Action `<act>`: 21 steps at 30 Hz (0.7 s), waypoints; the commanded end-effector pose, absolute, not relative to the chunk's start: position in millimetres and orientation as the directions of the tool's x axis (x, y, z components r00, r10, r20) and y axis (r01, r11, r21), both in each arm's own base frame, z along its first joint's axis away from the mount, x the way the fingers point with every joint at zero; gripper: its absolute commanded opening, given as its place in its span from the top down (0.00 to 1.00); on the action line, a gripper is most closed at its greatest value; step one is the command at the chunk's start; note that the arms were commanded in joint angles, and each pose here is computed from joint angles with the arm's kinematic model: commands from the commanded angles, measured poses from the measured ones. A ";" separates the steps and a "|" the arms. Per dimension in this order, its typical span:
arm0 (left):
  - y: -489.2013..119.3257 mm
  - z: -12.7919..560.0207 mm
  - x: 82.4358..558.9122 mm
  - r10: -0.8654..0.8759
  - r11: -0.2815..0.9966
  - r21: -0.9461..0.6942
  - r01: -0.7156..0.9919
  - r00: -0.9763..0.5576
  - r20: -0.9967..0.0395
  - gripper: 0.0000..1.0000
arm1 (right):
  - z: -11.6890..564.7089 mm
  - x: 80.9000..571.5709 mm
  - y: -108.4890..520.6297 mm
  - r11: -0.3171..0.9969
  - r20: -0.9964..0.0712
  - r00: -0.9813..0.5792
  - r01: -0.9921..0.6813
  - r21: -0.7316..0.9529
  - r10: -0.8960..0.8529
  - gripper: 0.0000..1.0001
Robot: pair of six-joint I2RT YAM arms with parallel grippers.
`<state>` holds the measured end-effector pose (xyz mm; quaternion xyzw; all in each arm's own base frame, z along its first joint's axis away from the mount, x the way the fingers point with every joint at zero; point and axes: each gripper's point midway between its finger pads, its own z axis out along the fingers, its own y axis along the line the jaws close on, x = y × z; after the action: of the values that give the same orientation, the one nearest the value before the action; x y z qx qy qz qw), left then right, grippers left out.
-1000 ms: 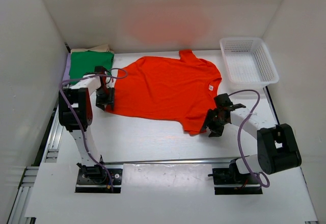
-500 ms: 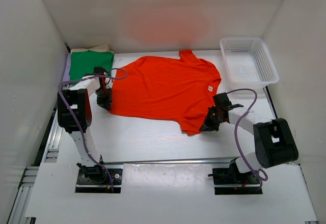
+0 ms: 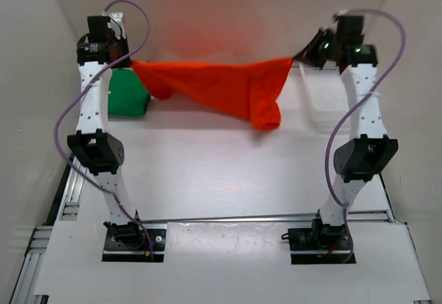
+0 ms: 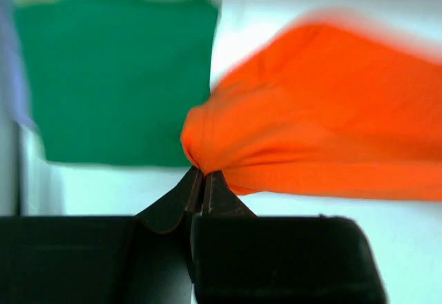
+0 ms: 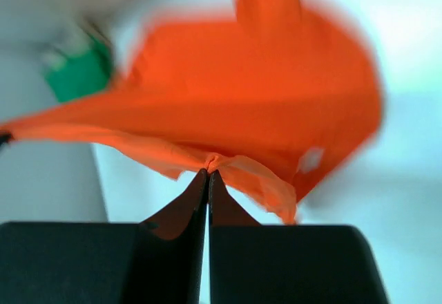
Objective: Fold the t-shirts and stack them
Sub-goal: Flatten out the tshirt
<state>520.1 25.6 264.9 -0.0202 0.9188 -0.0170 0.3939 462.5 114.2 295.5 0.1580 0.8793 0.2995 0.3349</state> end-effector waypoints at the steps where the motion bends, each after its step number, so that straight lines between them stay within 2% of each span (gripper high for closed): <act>1: 35.0 357.7 496.3 -0.032 0.997 0.008 -0.079 -0.501 -0.865 0.90 | 449.3 445.3 95.2 0.712 -0.649 -0.541 -0.124 0.691 0.535 1.00; 2: 38.6 395.7 474.3 -0.026 0.994 0.018 -0.106 -0.404 -0.915 0.90 | 461.7 437.6 95.7 0.705 -0.661 -0.516 -0.144 0.694 0.545 1.00; 6: 19.7 382.1 446.6 -0.011 0.998 0.020 -0.068 -0.426 -0.905 0.90 | 440.4 394.9 93.3 0.701 -0.664 -0.499 -0.147 0.698 0.557 1.00; 9: 14.4 346.3 414.5 -0.008 0.998 0.025 -0.054 -0.542 -0.840 0.90 | 392.7 353.9 89.5 0.717 -0.627 -0.544 -0.065 0.694 0.557 1.00; 10: 14.3 320.0 403.0 -0.009 0.998 0.028 -0.052 -0.607 -0.795 0.90 | 394.9 328.9 93.2 0.717 -0.641 -0.533 -0.088 0.691 0.552 1.00; 11: 10.5 307.9 392.3 -0.004 0.999 0.029 -0.042 -0.640 -0.769 0.90 | 353.6 318.9 89.8 0.729 -0.599 -0.581 -0.013 0.684 0.551 1.00; 14: 8.6 250.9 342.7 -0.005 0.999 0.028 -0.030 -0.769 -0.639 0.90 | 318.3 272.1 95.2 0.742 -0.571 -0.620 0.027 0.670 0.538 1.00; 15: 8.5 243.2 325.1 -0.005 0.999 0.029 -0.029 -0.783 -0.622 0.90 | 275.1 253.3 96.4 0.748 -0.494 -0.688 0.107 0.654 0.531 1.00; 16: 8.3 204.4 302.1 -0.005 0.999 0.031 -0.026 -0.845 -0.535 0.90 | 264.1 233.5 102.3 0.755 -0.490 -0.708 0.095 0.649 0.510 1.00; 19: 15.3 167.4 263.1 -0.005 0.997 0.069 -0.042 -0.887 -0.461 0.90 | 185.9 178.5 108.9 0.753 -0.303 -0.809 0.239 0.613 0.504 1.00; 21: 23.4 128.2 234.7 -0.006 0.992 0.117 -0.051 -0.935 -0.355 0.90 | 153.0 150.0 104.0 0.759 -0.221 -0.827 0.323 0.565 0.517 1.00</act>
<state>263.5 10.0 133.5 -0.0078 0.9819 0.0236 0.1878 188.4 111.5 186.5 0.1941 0.9025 0.2966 0.2445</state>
